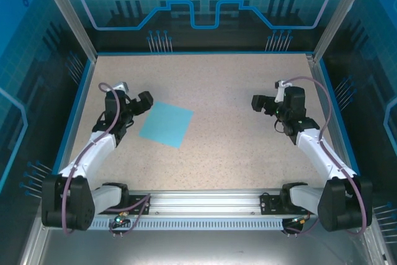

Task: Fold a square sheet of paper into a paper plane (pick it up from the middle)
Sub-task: Move the square sheet of paper to the center of the table.

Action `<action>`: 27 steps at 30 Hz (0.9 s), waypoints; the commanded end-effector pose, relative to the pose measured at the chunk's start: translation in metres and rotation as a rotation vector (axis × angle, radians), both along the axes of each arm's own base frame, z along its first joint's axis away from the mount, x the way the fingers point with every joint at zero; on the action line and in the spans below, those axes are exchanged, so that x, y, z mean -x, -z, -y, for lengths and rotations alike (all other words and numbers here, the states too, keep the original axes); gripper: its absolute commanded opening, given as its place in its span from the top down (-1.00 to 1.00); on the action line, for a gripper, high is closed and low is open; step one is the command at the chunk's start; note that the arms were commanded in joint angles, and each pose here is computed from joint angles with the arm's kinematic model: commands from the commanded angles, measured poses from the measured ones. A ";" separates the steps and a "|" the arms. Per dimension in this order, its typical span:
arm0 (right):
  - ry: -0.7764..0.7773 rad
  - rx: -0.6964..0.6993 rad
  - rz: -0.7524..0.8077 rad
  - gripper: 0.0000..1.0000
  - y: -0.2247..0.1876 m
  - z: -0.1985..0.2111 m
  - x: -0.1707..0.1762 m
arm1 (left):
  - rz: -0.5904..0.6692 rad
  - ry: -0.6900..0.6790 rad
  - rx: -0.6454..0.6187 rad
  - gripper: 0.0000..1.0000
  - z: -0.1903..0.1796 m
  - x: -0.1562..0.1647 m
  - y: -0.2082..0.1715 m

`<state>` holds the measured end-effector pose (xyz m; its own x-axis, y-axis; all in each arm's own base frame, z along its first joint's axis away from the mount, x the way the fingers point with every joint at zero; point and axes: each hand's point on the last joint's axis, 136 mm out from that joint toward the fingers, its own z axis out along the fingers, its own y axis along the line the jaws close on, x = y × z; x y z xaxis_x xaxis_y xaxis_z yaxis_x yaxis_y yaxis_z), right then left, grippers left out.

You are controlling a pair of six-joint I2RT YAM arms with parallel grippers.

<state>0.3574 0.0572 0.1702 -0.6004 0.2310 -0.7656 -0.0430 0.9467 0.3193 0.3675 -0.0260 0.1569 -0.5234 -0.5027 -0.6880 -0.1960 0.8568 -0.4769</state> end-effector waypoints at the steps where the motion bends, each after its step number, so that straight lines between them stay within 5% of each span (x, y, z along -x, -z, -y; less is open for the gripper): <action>1: -0.087 -0.283 -0.205 -0.99 0.028 -0.037 0.036 | -0.181 0.208 0.249 -0.97 0.052 0.020 0.028; 5: -0.215 -0.369 -0.225 -0.99 0.026 -0.075 0.045 | -0.296 0.277 0.276 -0.97 0.072 0.028 0.054; 14: -0.346 -0.261 -0.298 -0.99 0.037 -0.128 0.061 | -0.432 0.308 0.299 -0.97 0.094 0.030 0.087; 27: -0.371 -0.180 -0.378 -0.99 0.068 -0.153 0.073 | -0.593 0.267 0.308 -0.97 0.110 0.073 0.131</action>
<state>0.2831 0.2098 0.1049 -0.8865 0.0484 -0.4603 -0.2407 0.8013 0.5477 0.3140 -0.1290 0.0433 -0.8940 -0.4102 -0.1803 -0.2326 0.7688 -0.5957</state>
